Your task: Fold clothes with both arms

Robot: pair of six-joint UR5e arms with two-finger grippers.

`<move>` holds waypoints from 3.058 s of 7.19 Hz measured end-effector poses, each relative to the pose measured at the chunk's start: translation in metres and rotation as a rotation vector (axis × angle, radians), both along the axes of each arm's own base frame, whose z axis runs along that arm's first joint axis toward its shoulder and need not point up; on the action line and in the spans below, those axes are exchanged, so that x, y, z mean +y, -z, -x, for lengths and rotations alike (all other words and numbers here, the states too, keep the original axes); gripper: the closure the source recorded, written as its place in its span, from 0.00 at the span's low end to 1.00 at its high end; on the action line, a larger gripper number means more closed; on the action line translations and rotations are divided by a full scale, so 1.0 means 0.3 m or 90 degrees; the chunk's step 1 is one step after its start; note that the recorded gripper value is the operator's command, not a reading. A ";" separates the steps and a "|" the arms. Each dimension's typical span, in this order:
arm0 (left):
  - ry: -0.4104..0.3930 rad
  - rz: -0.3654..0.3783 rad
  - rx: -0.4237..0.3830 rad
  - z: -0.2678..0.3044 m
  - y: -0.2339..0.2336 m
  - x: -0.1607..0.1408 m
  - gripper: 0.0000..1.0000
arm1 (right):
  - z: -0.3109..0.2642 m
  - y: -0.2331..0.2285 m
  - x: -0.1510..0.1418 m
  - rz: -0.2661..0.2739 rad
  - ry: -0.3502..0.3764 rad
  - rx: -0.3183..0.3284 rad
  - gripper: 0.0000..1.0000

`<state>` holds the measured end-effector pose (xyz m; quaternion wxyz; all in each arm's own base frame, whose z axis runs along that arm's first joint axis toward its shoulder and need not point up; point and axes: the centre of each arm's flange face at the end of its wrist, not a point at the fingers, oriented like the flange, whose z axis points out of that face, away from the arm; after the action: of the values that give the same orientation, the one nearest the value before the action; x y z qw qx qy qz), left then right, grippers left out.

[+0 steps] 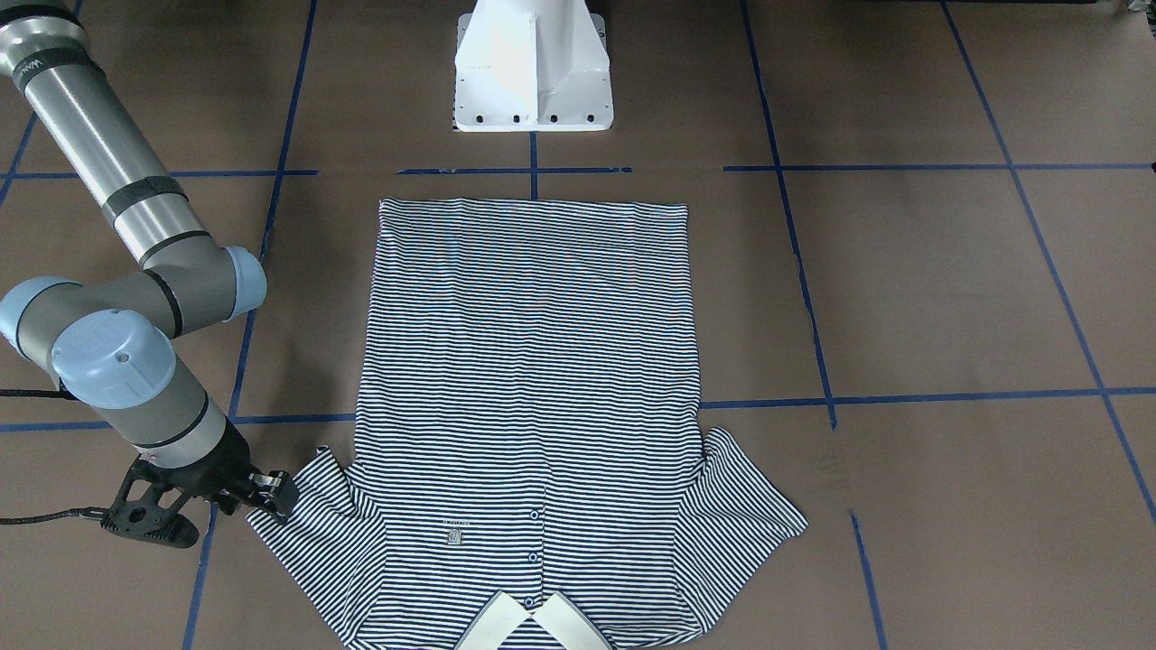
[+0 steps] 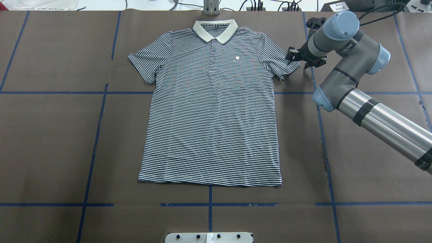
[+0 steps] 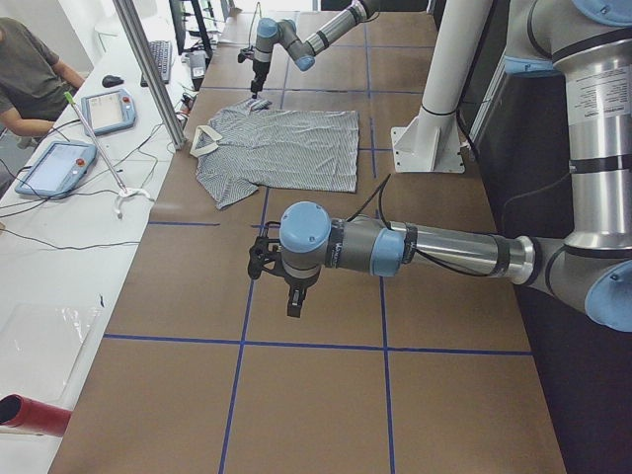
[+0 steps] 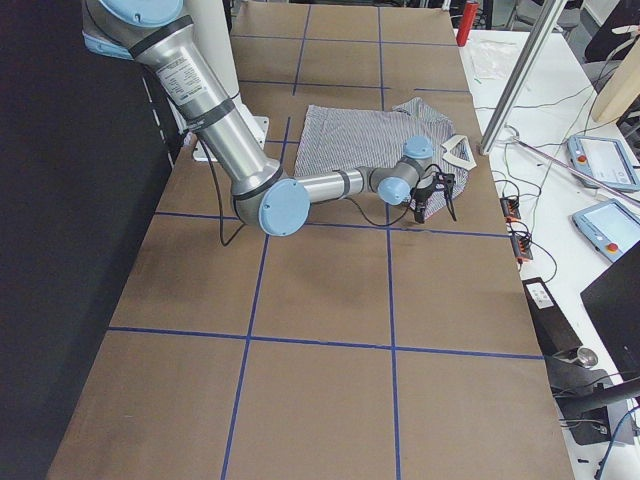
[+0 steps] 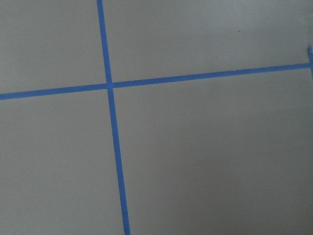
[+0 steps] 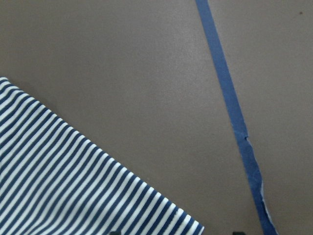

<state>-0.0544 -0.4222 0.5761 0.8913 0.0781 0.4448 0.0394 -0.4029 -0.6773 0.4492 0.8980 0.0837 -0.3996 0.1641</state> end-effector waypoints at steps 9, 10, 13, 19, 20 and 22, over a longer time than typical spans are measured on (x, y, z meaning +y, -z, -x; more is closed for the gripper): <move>-0.001 0.005 0.000 0.000 -0.013 0.019 0.00 | 0.139 0.447 -0.033 0.001 -0.044 -0.090 1.00; -0.001 0.004 0.000 0.000 -0.012 0.019 0.00 | 0.203 0.513 -0.039 0.008 -0.050 -0.088 1.00; 0.000 0.005 0.000 0.000 -0.011 0.019 0.00 | 0.316 0.588 -0.126 0.014 -0.082 -0.050 1.00; 0.031 0.030 0.044 -0.176 0.121 -0.291 0.00 | 0.347 0.646 -0.068 -0.024 -0.088 -0.056 0.00; 0.041 0.035 0.051 -0.311 0.180 -0.427 0.01 | 0.276 0.629 -0.043 -0.026 -0.082 -0.075 0.00; 0.062 0.055 0.042 -0.685 0.320 -0.643 0.06 | 0.102 0.538 0.022 -0.013 -0.062 -0.110 0.00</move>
<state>0.1511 -0.6151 0.4800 0.8797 0.0626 0.4707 -0.0254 -0.4334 -0.6707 0.2878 0.8501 0.0979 -0.4729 0.2100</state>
